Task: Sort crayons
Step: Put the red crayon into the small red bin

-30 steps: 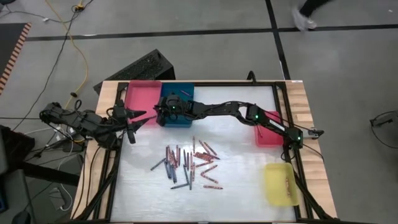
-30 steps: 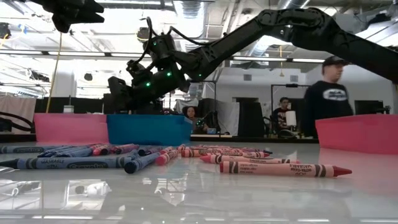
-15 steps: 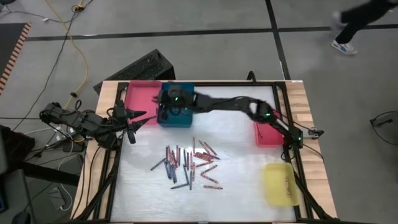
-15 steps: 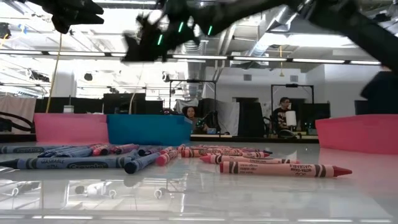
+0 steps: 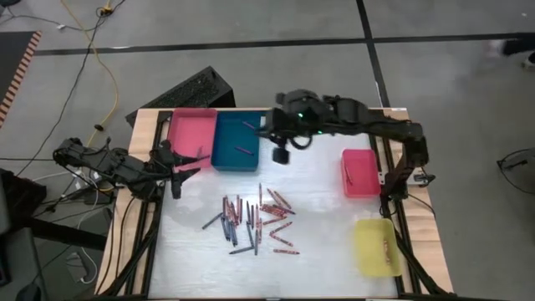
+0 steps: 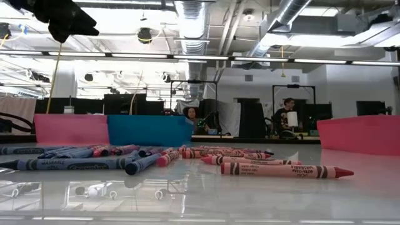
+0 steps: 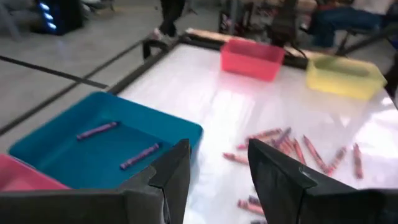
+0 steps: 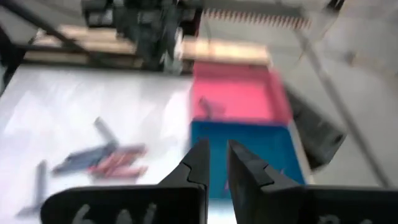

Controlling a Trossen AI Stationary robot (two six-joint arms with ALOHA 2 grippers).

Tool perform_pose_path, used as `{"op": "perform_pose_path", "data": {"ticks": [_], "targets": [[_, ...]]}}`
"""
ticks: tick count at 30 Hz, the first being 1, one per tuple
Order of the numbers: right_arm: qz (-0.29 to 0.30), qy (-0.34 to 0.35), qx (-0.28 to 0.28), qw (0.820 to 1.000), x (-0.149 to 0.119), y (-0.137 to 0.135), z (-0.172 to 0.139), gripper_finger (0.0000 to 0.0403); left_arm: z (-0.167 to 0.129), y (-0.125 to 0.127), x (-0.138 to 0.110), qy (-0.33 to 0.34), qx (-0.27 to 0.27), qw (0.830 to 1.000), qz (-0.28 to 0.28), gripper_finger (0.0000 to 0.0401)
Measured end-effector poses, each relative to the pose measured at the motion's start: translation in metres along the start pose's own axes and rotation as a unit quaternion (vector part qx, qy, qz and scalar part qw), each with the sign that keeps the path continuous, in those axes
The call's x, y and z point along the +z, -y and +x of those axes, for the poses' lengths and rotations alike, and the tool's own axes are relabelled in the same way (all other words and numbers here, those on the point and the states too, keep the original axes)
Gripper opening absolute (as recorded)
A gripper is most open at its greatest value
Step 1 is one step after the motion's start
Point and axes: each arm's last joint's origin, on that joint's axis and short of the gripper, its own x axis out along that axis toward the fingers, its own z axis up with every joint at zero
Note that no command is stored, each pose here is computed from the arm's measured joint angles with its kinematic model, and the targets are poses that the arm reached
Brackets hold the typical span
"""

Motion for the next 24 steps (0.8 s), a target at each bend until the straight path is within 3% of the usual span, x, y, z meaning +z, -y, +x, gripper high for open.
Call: {"op": "perform_pose_path", "data": {"ticks": [3,6,12,18,24], "targets": [[0.019,-0.029,0.023,0.999,-0.005,-0.017,-0.013,0.0056,0.0,-0.001,-0.004,-0.019,0.0,1.0,0.004,0.0149],[0.027,-0.037,0.012,0.999,-0.005,-0.031,-0.021,0.0056,0.0,-0.003,-0.009,-0.039,0.017,0.999,0.009,0.0149],[0.016,-0.136,-0.018,0.99,-0.023,-0.062,-0.006,0.0056,-0.001,-0.007,-0.019,-0.084,0.036,0.996,0.015,0.0149],[0.009,-0.302,-0.093,0.949,-0.062,-0.088,-0.004,0.0056,0.004,-0.006,-0.027,-0.081,0.048,0.996,0.011,0.0149],[-0.012,-0.337,-0.176,0.925,-0.105,-0.108,0.013,0.0056,0.018,-0.003,-0.05,-0.062,0.057,0.996,0.007,0.0149]]}}
